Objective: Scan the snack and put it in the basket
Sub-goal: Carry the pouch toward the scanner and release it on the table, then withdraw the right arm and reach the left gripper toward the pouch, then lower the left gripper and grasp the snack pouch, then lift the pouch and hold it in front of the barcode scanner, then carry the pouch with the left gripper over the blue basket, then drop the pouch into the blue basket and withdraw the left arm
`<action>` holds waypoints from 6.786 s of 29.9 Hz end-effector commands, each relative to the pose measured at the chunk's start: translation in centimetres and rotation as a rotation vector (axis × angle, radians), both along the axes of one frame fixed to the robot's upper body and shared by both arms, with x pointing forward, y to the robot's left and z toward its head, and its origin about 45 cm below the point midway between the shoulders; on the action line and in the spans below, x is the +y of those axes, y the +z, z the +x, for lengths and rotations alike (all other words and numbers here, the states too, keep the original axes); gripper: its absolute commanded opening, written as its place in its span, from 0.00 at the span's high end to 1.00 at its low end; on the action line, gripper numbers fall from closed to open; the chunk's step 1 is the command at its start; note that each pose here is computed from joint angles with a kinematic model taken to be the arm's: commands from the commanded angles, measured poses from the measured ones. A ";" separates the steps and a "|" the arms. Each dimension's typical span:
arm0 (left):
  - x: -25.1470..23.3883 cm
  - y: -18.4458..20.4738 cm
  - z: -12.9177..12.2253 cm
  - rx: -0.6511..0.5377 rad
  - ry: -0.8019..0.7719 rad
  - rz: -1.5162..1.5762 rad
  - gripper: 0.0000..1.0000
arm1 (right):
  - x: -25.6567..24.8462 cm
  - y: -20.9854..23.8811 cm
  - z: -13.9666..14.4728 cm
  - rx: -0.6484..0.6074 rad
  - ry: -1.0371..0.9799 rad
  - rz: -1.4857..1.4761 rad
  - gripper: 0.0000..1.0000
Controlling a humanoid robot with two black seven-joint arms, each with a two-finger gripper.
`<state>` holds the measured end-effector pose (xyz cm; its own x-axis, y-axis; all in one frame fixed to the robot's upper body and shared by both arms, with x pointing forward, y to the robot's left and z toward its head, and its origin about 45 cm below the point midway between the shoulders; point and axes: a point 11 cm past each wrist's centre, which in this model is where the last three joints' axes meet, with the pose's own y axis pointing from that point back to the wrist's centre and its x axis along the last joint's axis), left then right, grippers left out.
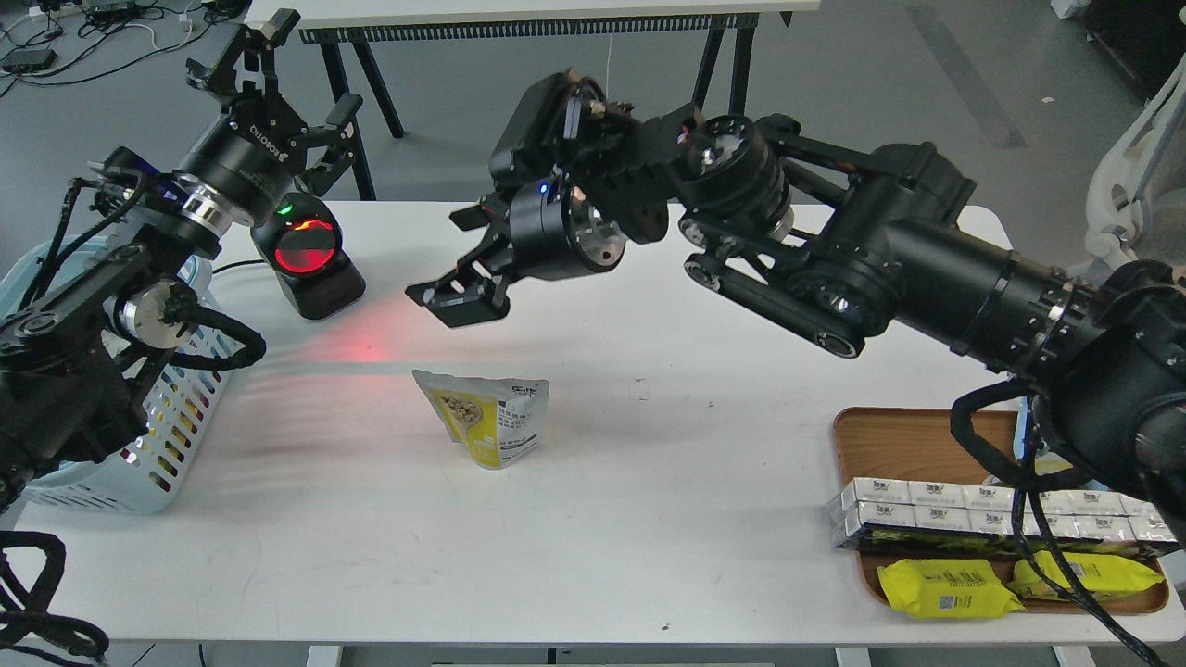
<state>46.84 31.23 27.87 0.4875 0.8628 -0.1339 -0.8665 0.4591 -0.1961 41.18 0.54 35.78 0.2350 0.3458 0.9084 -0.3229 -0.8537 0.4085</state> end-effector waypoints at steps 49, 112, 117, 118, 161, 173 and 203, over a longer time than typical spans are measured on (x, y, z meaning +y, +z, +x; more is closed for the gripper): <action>-14.1 0.3 -10.3 -0.431 -1.475 2.115 0.14 | -46.3 -7.9 0.2 0.979 -1.024 1.704 0.01; -3.1 1.4 -0.4 -0.365 -0.907 2.229 1.00 | -48.0 -10.1 -1.6 0.975 -1.100 1.696 0.01; 0.6 0.9 -1.1 -0.270 -0.910 2.264 1.00 | -48.0 -10.1 -1.7 0.978 -1.101 1.694 0.01; 1.2 1.0 -1.2 -0.255 -0.908 2.268 1.00 | -48.0 -10.2 -1.7 0.978 -1.102 1.695 0.01; 20.7 7.5 -11.0 0.222 -0.730 2.347 1.00 | -47.4 -11.1 -1.7 1.002 -1.103 1.701 0.01; 19.8 1.9 -11.6 0.237 -0.825 2.265 1.00 | -47.8 -11.4 -1.8 0.993 -1.121 1.703 0.01; 9.7 10.1 0.0 -0.327 -0.018 1.621 0.08 | -46.6 -10.5 -1.3 1.010 -1.071 1.703 0.01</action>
